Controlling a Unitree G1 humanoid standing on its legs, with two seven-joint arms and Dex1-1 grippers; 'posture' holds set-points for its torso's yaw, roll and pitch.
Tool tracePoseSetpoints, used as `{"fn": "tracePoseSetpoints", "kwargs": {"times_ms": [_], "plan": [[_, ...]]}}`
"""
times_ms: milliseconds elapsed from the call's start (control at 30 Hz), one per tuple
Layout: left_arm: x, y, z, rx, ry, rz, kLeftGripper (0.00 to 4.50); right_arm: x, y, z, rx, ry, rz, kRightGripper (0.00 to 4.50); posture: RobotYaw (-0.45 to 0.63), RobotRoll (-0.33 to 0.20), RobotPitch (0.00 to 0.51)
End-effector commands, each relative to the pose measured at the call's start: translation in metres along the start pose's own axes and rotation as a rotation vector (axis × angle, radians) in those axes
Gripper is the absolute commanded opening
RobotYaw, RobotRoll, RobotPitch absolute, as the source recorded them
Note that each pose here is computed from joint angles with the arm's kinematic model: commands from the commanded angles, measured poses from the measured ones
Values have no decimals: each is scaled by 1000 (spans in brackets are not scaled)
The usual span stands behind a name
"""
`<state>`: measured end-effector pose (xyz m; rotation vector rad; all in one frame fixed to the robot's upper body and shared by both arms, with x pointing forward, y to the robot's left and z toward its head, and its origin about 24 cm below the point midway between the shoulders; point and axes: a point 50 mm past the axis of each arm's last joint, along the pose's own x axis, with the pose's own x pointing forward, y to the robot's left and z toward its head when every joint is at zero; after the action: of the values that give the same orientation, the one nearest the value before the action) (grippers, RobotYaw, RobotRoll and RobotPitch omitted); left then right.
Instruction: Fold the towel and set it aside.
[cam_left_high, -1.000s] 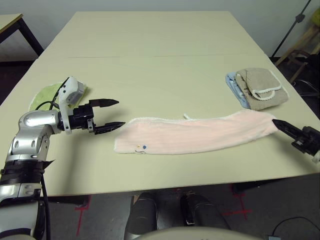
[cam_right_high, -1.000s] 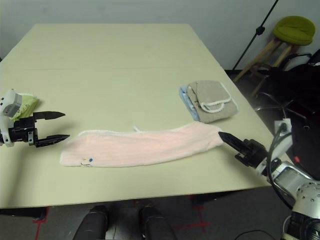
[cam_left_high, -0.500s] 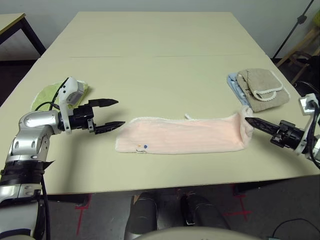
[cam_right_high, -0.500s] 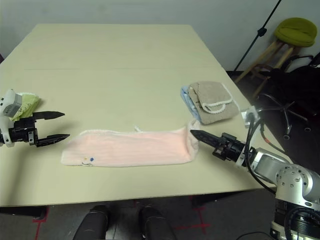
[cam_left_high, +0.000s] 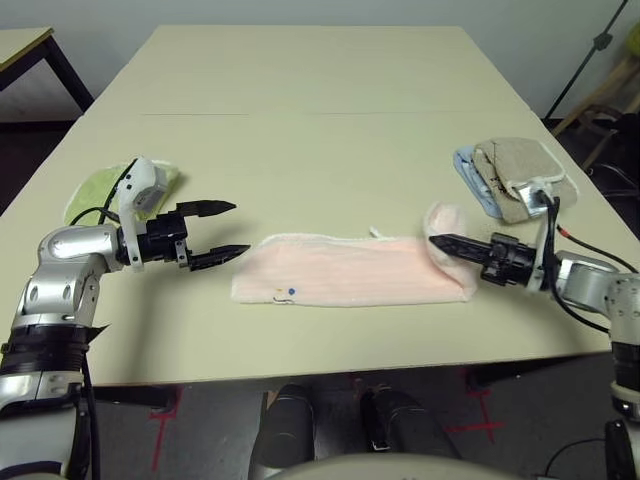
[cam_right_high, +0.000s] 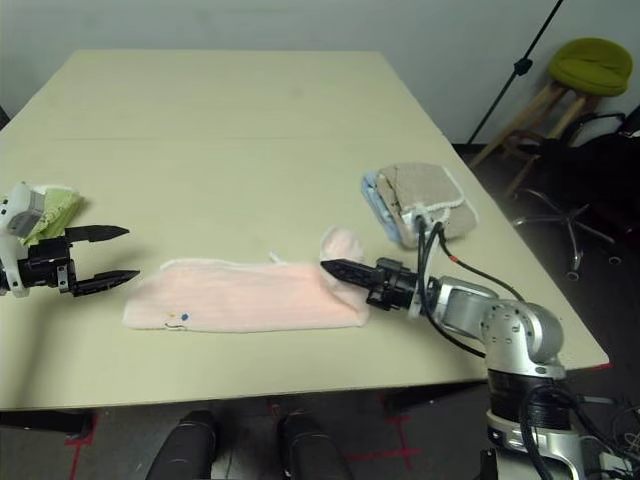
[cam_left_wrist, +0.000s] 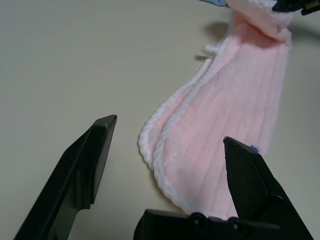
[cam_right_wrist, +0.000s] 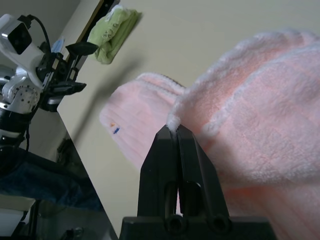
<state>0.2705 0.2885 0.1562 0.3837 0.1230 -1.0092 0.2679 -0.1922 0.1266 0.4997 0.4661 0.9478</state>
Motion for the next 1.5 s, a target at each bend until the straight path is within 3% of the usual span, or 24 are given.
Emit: {"fn": "tracePoseSetpoints", "kwargs": {"times_ms": [33, 300, 700, 800, 1100, 1167, 1267, 1367, 1500], "plan": [[-8, -1, 2, 6, 9, 3, 4500, 9, 2, -10, 0, 59, 14, 20, 189, 0, 134], [-9, 3, 6, 18, 9, 17, 4500, 30, 8, -19, -14, 115, 61, 20, 191, 0, 130], [-6, 4, 7, 17, 9, 10, 4500, 32, 6, -35, -52, 206, 50, 20, 184, 0, 131], [-5, 5, 7, 14, 10, 8, 4500, 30, 9, -32, -72, 220, 69, 694, 177, 0, 133], [3, 13, 14, -55, 40, 64, 4500, -6, 33, -3, -228, 403, 197, 3877, 156, 0, 131], [9, 17, 21, -59, 27, 87, 4500, -12, 36, 16, -288, 382, 188, 4461, 155, 0, 131], [16, 19, 31, -55, 8, 96, 4500, -22, 29, 41, -397, 333, 109, 4461, 157, 0, 132], [29, 20, 48, -13, -29, 104, 4500, -37, 5, 71, -547, 224, -80, 4461, 154, 0, 133], [62, 13, 74, 15, -97, 65, 4500, -48, -21, 89, -666, 111, -253, 4461, 157, 0, 136]]}}
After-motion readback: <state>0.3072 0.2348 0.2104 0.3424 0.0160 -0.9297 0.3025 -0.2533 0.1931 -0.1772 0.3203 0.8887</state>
